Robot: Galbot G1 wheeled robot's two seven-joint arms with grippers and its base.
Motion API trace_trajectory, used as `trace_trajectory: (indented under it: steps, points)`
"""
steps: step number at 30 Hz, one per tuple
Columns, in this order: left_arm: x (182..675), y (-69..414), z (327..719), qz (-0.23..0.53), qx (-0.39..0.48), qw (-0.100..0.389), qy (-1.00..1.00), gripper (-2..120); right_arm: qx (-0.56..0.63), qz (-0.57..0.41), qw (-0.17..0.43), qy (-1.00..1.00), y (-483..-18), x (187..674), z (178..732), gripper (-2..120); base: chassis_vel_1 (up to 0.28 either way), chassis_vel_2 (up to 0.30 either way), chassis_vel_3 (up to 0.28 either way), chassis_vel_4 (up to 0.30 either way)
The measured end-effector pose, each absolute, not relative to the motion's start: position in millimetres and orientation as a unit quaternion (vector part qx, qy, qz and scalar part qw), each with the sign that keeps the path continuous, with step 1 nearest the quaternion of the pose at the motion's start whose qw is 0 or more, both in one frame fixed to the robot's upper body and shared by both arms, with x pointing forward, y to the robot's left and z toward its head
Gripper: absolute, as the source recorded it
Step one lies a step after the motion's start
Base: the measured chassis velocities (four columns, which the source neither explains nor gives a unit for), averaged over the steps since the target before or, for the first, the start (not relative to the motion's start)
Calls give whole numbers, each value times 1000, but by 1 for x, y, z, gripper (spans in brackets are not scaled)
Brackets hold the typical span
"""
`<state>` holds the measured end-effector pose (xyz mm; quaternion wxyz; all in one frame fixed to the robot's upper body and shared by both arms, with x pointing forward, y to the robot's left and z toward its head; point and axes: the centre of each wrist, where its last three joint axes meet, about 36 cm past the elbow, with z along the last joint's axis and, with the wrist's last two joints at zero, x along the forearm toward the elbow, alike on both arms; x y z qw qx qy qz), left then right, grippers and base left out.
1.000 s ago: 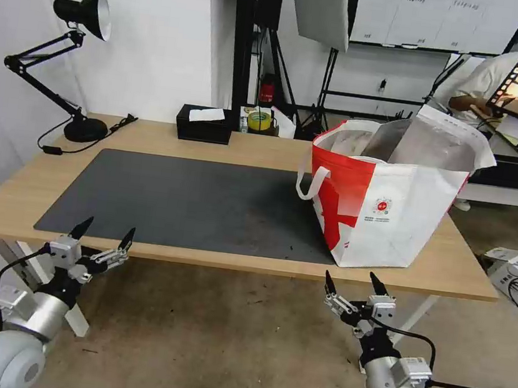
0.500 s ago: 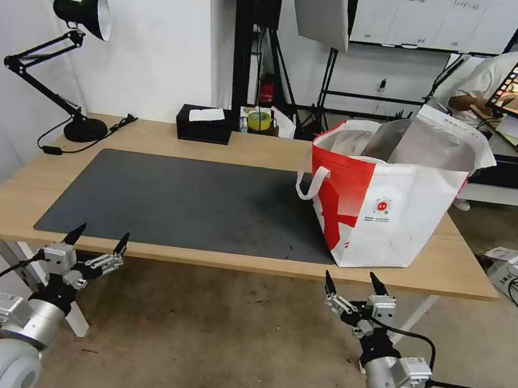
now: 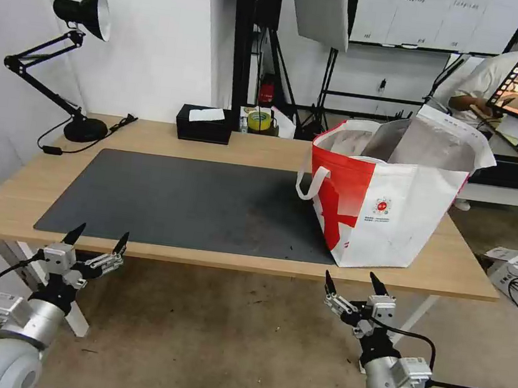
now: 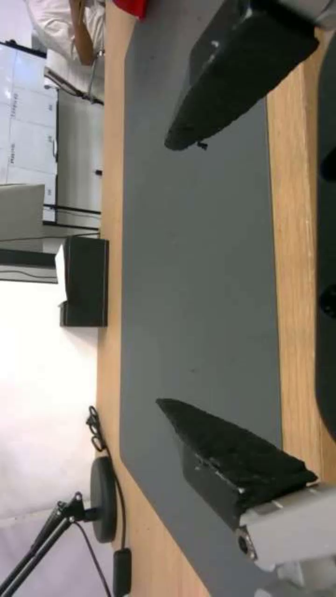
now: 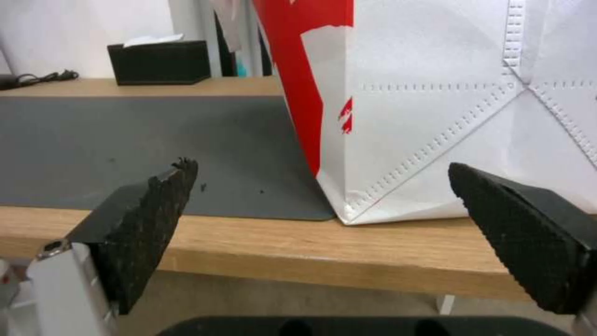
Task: Pick up the trash from the table and place it into the takeout bag.
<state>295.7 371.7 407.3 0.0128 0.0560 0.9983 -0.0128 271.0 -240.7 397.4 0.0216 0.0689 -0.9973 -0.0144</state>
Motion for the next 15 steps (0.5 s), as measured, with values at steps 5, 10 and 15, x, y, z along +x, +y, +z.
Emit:
trace_trajectory:
  steps: [5,10,15]
  points:
    - [296,372,407,-13,56,13,998,100,69,-14,22,-997,-241,271,397,100,0,0,0,0]
    - [296,372,407,-13,56,13,998,100,69,-14,22,-997,-241,271,397,100,0,0,0,0]
    - [296,371,407,-13,57,13,998,100,69,-14,22,-997,-241,271,397,100,0,0,0,0]
